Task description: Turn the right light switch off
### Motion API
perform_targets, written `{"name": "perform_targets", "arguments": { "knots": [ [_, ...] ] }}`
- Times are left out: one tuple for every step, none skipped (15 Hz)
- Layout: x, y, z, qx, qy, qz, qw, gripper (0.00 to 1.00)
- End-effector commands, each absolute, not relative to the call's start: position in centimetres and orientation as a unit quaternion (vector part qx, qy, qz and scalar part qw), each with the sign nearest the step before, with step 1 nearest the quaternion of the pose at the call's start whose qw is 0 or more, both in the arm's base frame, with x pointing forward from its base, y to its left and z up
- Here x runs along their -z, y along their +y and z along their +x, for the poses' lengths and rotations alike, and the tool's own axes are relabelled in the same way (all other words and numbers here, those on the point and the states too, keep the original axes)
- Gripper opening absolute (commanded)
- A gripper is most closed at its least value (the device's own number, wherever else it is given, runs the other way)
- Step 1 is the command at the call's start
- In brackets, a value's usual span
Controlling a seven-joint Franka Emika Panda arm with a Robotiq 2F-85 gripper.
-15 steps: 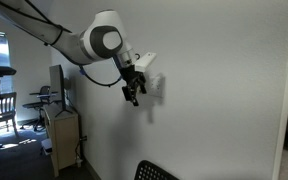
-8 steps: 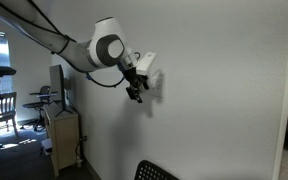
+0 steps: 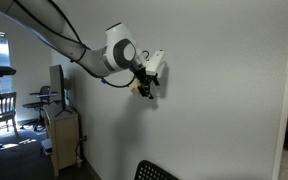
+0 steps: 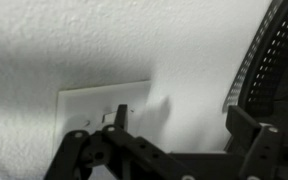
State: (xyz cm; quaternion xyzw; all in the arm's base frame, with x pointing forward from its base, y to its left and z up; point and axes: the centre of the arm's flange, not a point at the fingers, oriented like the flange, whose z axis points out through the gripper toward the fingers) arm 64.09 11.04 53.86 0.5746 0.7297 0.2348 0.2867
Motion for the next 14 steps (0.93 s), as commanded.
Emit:
{"name": "perform_targets", "arguments": {
  "knots": [
    [-54.3, 12.3, 67.6, -0.255, 0.723, 0.572, 0.291, 1.00],
    [-54.2, 12.7, 68.0, -0.258, 0.723, 0.572, 0.289, 1.00],
    [-54.2, 13.0, 68.3, -0.259, 0.723, 0.571, 0.289, 1.00],
    [-54.2, 13.0, 68.5, -0.259, 0.723, 0.573, 0.287, 1.00],
    [-54.2, 13.0, 68.5, -0.258, 0.721, 0.577, 0.285, 1.00],
    [-54.3, 12.9, 68.5, -0.255, 0.720, 0.581, 0.280, 1.00],
    [-54.0, 12.8, 68.5, -0.246, 0.720, 0.589, 0.271, 1.00],
    [-53.9, 12.7, 68.5, -0.238, 0.722, 0.594, 0.261, 1.00],
    [-53.3, 12.7, 68.5, -0.229, 0.726, 0.599, 0.248, 1.00],
    [-53.0, 12.8, 68.5, -0.224, 0.728, 0.604, 0.235, 1.00],
    [-52.5, 12.8, 68.4, -0.218, 0.730, 0.608, 0.225, 1.00],
    [-51.9, 13.0, 68.4, -0.213, 0.731, 0.612, 0.213, 1.00],
    [-51.0, 13.0, 68.4, -0.210, 0.731, 0.617, 0.201, 1.00],
    [-51.1, 12.8, 68.1, -0.212, 0.728, 0.622, 0.198, 1.00]
  ]
}}
